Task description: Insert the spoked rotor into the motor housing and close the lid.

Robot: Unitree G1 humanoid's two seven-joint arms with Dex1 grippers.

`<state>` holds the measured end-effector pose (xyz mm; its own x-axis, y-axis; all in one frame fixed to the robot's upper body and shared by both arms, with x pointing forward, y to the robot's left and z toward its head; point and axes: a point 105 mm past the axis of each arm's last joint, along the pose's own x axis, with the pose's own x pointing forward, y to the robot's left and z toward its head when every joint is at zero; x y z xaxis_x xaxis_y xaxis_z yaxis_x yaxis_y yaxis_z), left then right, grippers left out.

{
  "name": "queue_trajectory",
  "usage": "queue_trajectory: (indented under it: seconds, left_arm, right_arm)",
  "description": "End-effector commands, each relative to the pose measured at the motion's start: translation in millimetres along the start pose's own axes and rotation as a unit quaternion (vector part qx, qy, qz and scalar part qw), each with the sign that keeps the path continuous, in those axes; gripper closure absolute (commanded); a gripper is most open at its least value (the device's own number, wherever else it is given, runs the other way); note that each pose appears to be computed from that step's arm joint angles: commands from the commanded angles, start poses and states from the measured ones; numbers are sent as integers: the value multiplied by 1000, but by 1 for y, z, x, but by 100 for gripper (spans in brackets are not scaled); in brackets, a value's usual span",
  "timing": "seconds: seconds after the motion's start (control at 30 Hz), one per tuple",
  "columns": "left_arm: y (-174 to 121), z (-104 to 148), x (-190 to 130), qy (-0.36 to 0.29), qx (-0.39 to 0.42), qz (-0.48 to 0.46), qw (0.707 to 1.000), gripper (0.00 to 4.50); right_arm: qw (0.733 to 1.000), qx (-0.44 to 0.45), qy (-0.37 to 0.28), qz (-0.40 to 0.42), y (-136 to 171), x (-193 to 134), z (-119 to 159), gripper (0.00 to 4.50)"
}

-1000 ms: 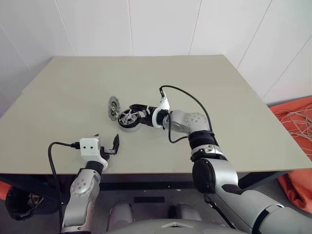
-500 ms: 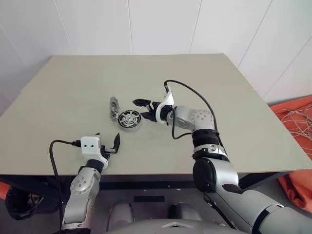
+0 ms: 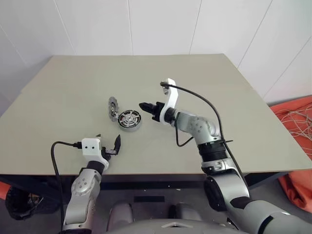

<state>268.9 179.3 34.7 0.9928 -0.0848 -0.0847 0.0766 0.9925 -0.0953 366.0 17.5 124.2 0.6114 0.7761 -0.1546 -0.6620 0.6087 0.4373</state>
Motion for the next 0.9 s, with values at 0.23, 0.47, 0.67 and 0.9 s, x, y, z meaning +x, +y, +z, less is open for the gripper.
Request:
queue_trajectory:
  seconds: [0.23,0.47,0.67,0.9]
  left_arm:
    - [-1,19,1,-31,8,0,1000,0]
    - [0,23,2,-31,9,2,999,0]
    - [2,20,2,-29,9,3,1000,0]
    - [4,15,1,-27,8,5,1000,0]
  right_arm:
    - [981,-182,-36,53,33,20,2,447]
    - [978,-205,-14,36,26,31,-6,447]
    - [979,-202,-3,22,21,40,-10,447]
    - [976,-204,72,12,8,43,-39,447]
